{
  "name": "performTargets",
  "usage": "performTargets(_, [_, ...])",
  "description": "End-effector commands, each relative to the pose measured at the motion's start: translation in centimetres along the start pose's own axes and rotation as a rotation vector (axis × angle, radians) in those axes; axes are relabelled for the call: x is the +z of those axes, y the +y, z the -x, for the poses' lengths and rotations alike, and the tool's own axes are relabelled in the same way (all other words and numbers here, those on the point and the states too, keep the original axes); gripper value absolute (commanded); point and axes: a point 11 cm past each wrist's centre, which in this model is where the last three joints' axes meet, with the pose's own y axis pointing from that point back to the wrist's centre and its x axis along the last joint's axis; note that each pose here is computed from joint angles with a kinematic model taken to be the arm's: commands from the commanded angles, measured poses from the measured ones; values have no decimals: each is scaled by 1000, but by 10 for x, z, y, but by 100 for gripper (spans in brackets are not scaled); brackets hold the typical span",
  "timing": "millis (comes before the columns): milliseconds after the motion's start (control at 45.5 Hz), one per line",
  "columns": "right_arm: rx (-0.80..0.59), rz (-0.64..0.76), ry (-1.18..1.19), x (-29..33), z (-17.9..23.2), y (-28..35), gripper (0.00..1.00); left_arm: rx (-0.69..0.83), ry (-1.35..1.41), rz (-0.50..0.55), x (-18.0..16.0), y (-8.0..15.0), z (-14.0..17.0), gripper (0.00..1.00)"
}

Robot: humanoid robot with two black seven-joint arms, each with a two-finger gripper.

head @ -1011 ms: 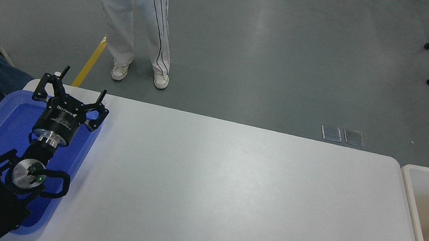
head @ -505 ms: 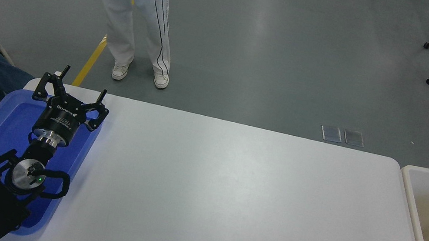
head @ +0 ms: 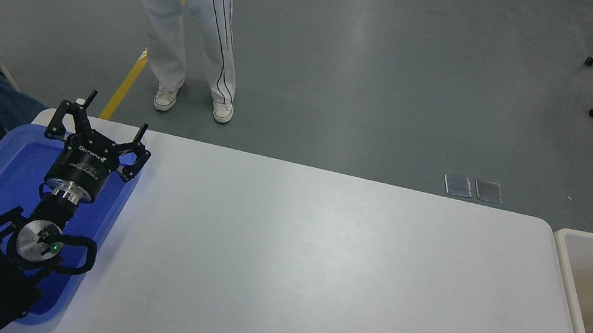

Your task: Pick up paper ball place in dustbin

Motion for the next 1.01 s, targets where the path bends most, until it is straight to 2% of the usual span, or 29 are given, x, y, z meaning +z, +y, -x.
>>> performTargets(0, [-5,3,-30,3,14,-49,0,-1,0,0,0,0,0,100])
performTargets(374, [263,20,-84,14,29,-109,0,-1,1,0,0,0,0,100])
performTargets(989, [438,46,-96,12,41,-150,0,-1,1,0,0,0,0,100])
